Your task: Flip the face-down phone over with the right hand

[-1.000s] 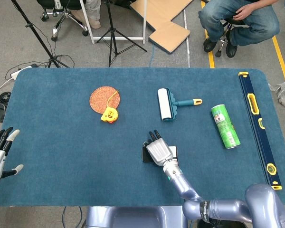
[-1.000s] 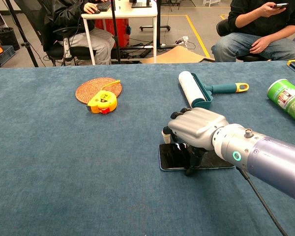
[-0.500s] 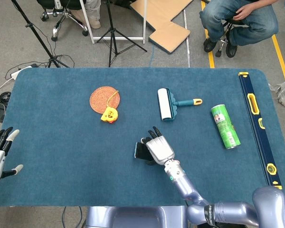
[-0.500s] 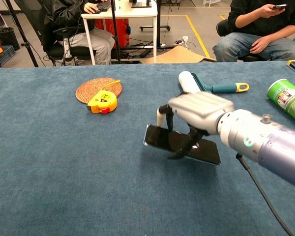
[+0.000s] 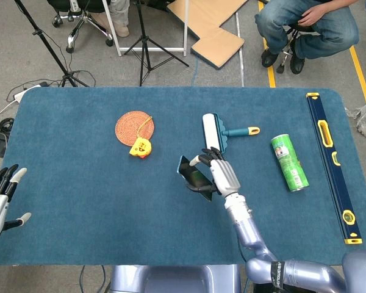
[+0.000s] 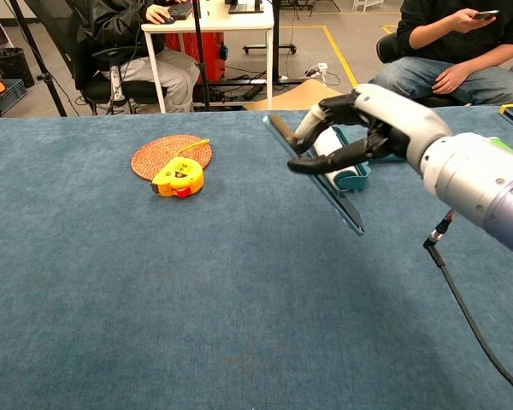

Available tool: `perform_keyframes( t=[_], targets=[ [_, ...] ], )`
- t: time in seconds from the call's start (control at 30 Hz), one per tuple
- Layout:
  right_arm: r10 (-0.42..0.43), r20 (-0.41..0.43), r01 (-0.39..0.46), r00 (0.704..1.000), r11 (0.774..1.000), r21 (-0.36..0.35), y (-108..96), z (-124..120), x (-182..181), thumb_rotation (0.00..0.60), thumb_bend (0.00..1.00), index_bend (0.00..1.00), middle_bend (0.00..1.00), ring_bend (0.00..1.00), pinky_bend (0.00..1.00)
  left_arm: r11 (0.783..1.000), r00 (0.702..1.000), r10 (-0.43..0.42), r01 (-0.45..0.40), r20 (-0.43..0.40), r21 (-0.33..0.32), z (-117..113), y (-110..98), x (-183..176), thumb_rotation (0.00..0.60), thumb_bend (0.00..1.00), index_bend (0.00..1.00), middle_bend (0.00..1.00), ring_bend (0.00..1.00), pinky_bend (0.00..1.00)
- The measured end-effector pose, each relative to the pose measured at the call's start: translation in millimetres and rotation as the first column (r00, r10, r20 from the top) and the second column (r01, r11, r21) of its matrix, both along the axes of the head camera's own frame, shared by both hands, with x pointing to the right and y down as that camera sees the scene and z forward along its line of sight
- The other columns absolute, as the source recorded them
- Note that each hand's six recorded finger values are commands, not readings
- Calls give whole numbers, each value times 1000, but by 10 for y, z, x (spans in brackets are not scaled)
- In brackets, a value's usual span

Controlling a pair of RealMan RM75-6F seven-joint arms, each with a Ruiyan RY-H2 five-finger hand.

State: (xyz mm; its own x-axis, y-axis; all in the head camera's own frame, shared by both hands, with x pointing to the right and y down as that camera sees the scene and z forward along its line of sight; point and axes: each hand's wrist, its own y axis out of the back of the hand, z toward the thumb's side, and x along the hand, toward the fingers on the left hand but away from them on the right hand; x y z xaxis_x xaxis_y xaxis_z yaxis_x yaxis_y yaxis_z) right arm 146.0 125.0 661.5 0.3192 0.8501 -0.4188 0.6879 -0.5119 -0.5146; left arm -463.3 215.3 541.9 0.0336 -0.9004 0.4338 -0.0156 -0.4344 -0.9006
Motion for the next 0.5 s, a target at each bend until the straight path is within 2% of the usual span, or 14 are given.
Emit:
perform_keyframes(
  t=[0.1,0.2,0.3,0.4,0.47,0.5],
  targets=[
    [110,114,-102,987,992,-72,-18,40,145,600,282,449,494,137,0,1000,1000,4,-4,-2,1,-9,15,16,600,0,0,0,0,0],
    [220,204,-187,954,968,-169,-7,107,283,600,289,448,494,136,7,1000,1000,10,-10,-4,2,-18,32,37,600,0,0,0,0,0],
    [324,270,-248,907,927,-281,33,181,401,600,298,443,492,135,18,1000,1000,16,-16,-8,3,-28,50,57,600,0,0,0,0,0],
    [415,313,-281,854,876,-393,102,250,493,600,302,435,485,129,31,1000,1000,21,-21,-10,5,-37,66,70,600,0,0,0,0,0],
    [479,332,-293,813,828,-479,175,304,550,600,311,433,482,127,36,1000,1000,24,-24,-11,6,-44,78,76,600,0,0,0,0,0],
    [494,333,-294,803,815,-499,195,318,564,600,319,431,481,126,43,1000,1000,25,-25,-11,7,-48,83,79,600,0,0,0,0,0]
  ],
)
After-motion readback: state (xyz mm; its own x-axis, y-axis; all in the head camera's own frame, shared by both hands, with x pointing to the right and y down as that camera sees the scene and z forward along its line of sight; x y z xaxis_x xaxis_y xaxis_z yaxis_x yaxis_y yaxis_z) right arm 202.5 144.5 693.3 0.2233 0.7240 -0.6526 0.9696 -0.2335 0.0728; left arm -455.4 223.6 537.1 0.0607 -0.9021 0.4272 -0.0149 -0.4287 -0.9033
